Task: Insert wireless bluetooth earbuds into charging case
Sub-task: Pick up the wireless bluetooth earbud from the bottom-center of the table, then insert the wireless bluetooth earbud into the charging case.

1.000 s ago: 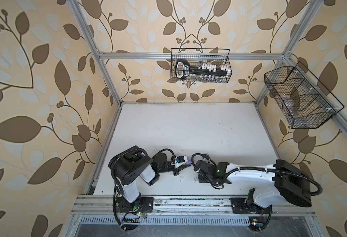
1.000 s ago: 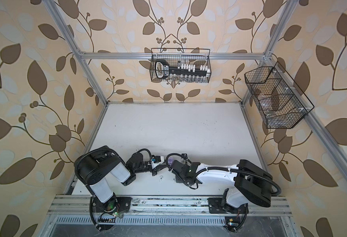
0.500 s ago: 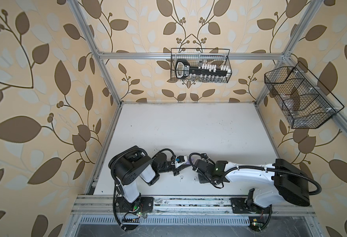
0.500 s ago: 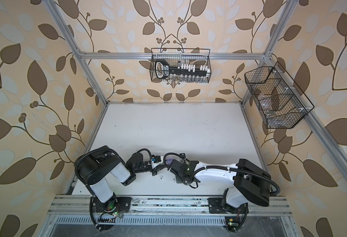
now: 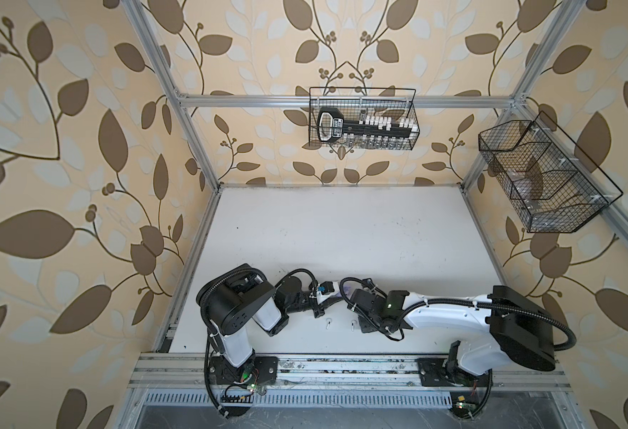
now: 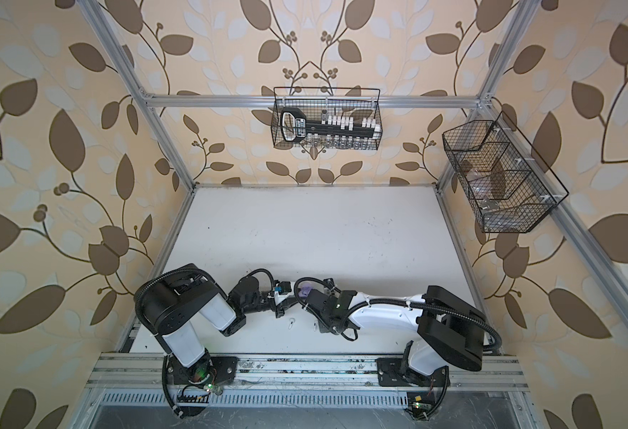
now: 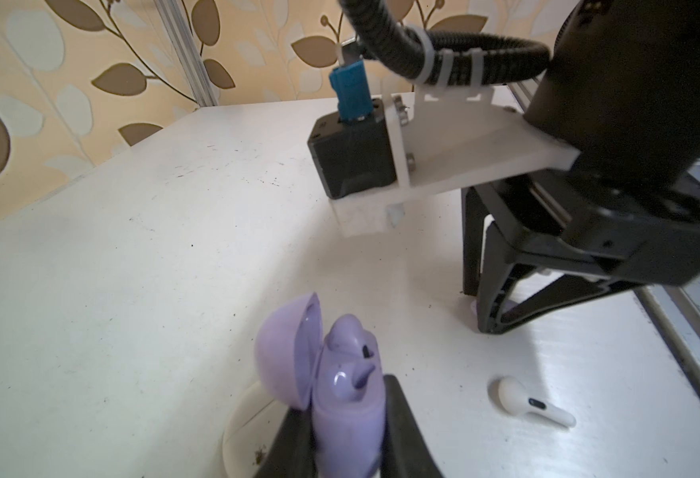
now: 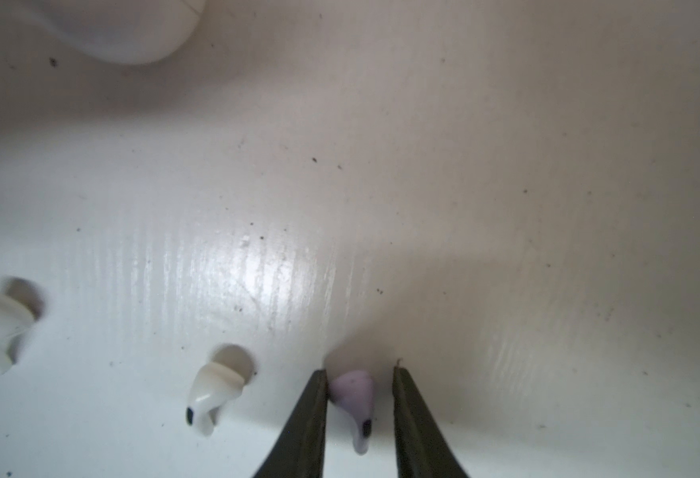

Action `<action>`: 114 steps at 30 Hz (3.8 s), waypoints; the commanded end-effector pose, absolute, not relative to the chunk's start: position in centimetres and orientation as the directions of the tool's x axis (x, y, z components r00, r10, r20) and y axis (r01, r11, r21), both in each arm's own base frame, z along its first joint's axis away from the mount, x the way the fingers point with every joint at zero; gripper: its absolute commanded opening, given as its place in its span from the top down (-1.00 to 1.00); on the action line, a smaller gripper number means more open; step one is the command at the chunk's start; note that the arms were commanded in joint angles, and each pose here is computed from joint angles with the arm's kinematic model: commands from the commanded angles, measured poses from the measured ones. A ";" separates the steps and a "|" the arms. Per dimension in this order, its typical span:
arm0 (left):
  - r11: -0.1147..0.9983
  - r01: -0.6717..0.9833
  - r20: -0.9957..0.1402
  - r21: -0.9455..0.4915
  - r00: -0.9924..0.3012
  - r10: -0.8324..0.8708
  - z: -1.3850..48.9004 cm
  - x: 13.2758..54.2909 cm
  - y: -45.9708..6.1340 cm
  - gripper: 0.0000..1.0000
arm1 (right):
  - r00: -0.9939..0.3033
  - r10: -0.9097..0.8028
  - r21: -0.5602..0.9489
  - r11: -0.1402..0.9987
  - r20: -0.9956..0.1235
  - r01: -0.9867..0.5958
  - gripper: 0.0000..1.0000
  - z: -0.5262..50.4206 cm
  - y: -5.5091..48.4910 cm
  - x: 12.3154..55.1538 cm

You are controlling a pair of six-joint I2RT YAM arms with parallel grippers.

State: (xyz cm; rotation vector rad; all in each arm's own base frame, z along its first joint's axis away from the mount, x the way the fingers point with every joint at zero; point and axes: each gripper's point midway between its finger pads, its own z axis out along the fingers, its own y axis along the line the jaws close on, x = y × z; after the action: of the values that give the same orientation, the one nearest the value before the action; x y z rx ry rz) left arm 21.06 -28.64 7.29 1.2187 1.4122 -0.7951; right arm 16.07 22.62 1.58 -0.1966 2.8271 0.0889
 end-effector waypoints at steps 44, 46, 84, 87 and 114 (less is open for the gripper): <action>0.260 0.945 -0.969 0.197 0.148 0.199 9.3 21.3 -29.1 0.74 | -0.939 -0.199 -0.021 0.979 -0.280 -0.201 0.47 1.5 22.9 15.8; 0.259 0.945 -0.969 0.198 0.149 0.198 9.4 21.2 -29.2 0.74 | -0.939 -0.201 -0.022 0.979 -0.279 -0.203 0.48 1.5 22.9 15.8; 0.290 0.939 -0.973 0.182 0.128 0.193 9.6 21.9 -29.1 0.74 | -0.853 -0.084 0.122 0.978 -0.516 -0.170 0.80 6.1 24.5 19.2; 0.296 0.938 -0.973 0.181 0.127 0.193 9.6 22.0 -29.1 0.74 | -0.818 -0.032 0.179 0.970 -0.575 -0.164 0.80 7.3 25.0 20.0; 0.323 0.930 -0.973 0.177 0.117 0.197 9.6 22.5 -29.0 0.74 | -0.553 0.328 0.523 0.818 -0.766 -0.240 0.76 14.4 28.1 22.2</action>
State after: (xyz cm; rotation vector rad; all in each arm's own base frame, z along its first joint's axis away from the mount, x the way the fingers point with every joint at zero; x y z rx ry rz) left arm 21.94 -28.32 7.17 1.1711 1.4547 -0.7630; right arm 21.75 27.73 13.64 0.0230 2.1073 0.6980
